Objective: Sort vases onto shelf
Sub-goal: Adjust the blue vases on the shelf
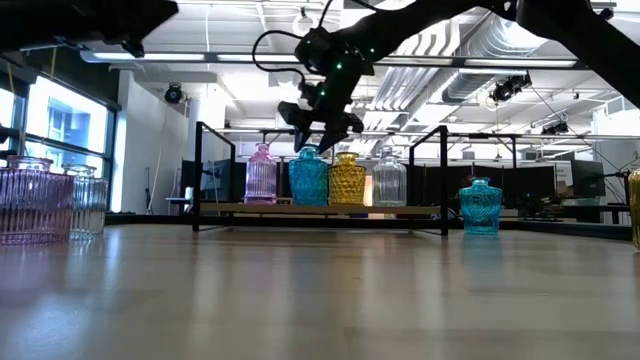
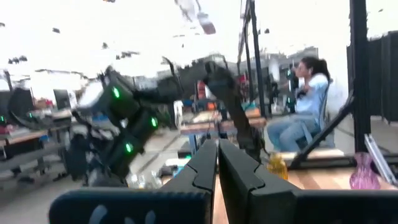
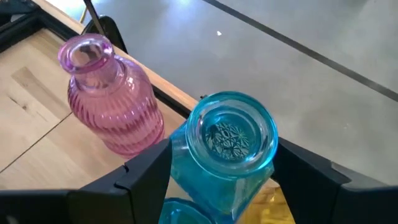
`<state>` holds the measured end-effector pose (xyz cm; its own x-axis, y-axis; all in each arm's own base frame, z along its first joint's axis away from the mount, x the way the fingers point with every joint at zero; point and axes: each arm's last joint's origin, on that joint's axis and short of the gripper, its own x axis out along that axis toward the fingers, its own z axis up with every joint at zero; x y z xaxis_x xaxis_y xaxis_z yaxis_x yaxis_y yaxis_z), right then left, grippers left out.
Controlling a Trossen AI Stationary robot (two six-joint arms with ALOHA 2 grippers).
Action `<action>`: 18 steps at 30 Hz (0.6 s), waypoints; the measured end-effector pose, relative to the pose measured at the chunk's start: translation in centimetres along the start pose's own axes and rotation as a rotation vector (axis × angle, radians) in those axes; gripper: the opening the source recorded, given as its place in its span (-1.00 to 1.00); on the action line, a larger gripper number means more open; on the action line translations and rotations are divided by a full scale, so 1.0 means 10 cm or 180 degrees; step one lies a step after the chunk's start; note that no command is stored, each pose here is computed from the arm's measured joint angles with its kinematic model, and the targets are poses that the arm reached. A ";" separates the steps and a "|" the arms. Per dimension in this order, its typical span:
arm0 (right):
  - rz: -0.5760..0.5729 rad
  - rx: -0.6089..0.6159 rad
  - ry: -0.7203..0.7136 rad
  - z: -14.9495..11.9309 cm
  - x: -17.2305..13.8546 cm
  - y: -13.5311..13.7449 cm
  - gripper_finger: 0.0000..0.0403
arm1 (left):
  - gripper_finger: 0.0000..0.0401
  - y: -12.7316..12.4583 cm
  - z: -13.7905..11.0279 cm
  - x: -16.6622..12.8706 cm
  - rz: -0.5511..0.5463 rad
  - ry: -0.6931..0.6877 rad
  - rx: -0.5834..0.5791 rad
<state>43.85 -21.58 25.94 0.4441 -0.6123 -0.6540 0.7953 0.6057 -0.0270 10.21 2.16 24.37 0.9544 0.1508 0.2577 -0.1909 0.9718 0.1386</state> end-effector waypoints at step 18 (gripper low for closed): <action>-0.0165 -0.0113 0.0196 -0.06 -0.06 -0.03 0.27 | -0.96 0.00 0.12 -0.26 0.0044 -0.0324 0.0053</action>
<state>43.14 -21.08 25.92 0.3755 -0.6116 -0.6963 0.8010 0.5921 -0.0882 7.50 1.54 24.85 0.9236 0.1440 0.3554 -0.2085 0.9664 0.1501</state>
